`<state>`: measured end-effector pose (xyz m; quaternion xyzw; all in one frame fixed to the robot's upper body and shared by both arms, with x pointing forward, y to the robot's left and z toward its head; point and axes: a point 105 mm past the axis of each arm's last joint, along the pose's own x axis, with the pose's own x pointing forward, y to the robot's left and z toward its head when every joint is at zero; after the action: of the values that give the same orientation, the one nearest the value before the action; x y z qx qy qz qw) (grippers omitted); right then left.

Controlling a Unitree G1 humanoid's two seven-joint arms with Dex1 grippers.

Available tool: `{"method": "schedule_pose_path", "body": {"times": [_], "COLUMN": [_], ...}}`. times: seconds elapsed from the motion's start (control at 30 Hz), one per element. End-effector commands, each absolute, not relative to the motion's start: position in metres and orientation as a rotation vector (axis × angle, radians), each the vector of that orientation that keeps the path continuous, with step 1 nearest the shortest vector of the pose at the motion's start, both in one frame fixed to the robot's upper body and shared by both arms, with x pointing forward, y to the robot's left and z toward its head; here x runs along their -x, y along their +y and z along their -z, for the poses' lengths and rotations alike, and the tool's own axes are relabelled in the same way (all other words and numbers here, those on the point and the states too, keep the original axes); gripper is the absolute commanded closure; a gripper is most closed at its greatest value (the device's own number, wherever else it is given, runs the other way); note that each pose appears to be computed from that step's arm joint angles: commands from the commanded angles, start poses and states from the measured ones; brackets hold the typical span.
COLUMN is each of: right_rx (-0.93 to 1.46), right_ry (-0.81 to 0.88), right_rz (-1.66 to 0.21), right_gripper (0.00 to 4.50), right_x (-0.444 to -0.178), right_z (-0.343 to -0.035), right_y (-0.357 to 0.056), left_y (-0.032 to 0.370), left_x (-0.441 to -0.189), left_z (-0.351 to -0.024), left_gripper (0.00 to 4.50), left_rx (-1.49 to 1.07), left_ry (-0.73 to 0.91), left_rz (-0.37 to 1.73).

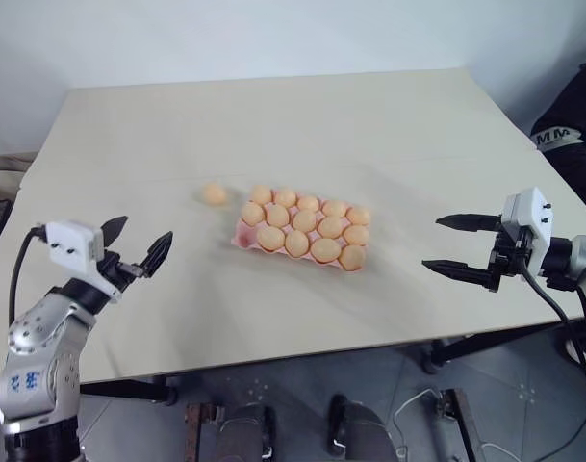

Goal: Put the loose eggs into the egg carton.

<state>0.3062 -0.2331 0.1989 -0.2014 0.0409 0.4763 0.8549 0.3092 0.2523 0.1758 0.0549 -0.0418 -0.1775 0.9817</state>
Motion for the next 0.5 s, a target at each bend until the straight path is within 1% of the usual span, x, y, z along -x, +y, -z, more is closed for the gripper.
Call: {"method": "schedule_pose_path", "body": {"times": [0.03,0.1,0.27,0.37,0.5], "right_rx": [0.451,0.451,0.451,0.448,0.446], "right_ry": [0.046,0.045,0.042,0.040,0.040], "right_rz": [-0.999,-0.996,-0.988,-0.982,-0.970], "right_gripper": [0.00,0.00,0.00,0.00,0.00], "right_x": [-0.304,-0.304,-0.303,-0.301,-0.299], "right_z": [-0.211,-0.211,-0.211,-0.210,-0.210], "right_y": [-0.231,-0.231,-0.229,-0.228,-0.229], "left_y": [0.243,0.241,0.234,0.233,0.229], "left_x": [-0.329,-0.351,-0.394,-0.414,-0.432], "left_z": [-0.179,-0.184,-0.186,-0.183,-0.181], "left_gripper": [0.01,0.01,0.01,0.01,0.01], "left_rx": [-0.107,-0.102,-0.124,-0.122,-0.129], "left_ry": [-0.043,-0.034,-0.010,0.019,0.020], "left_rz": [0.445,0.456,0.483,0.480,0.473]}}
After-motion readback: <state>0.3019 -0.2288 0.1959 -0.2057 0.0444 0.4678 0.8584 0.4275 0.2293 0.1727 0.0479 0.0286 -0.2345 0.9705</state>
